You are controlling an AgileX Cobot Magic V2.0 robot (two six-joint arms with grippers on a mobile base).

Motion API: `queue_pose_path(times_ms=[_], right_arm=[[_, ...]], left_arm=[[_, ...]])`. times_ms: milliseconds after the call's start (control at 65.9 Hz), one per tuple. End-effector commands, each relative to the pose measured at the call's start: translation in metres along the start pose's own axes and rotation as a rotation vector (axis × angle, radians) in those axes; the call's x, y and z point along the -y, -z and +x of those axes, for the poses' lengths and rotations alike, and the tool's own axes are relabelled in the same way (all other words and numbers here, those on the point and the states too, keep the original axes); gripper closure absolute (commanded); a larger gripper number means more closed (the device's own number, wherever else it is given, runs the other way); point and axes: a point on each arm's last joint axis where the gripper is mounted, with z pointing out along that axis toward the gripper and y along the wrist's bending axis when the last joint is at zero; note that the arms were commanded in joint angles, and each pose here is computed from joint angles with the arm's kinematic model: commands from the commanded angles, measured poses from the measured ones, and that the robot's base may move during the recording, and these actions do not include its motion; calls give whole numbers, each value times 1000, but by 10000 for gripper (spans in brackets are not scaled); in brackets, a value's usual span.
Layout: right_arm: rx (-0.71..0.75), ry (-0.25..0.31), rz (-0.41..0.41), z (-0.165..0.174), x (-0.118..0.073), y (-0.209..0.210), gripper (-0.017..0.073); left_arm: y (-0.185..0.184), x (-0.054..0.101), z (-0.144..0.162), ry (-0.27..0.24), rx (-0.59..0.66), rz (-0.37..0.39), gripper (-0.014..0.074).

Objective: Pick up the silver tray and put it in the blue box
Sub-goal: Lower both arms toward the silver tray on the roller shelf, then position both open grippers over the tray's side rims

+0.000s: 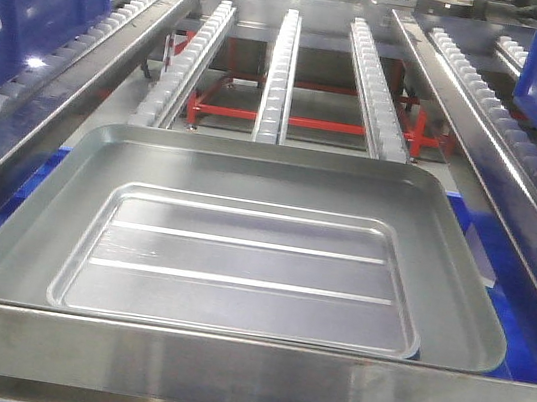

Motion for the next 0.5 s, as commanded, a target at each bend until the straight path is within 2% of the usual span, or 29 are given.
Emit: queue_pose_path(times_ms=[0,76,91,106,152,167,288,379,486], right_arm=[[59,-22,-47,-12,-11,11,499],[46,-48,-64,-14,-22,13,496],[47,-49,-65,-14,-24,14,494],[43,-49,-64,-15,-26,13,490],[48,-32,-48,-19,-33,13,484],[49,-34,-47,-20,-37,13,484],[63,22,-29,-31,-63,11,484],[51,62,-62,-38,-87,6,484],[22,102,-108,-43,-115,0,484]], left_arm=[[15,19,-16,-85,67,33,600],[16,33,-21,-127,82,18,600],[14,36,-21,-151,78,5,600],[15,39,-22,-143,81,-2,600],[12,48,-23,-169,80,-38,600],[12,51,-23,-155,81,-45,600],[0,79,-20,-198,44,-49,600],[-11,100,-17,-167,-15,8,599],[-23,110,-17,-110,-69,40,599]])
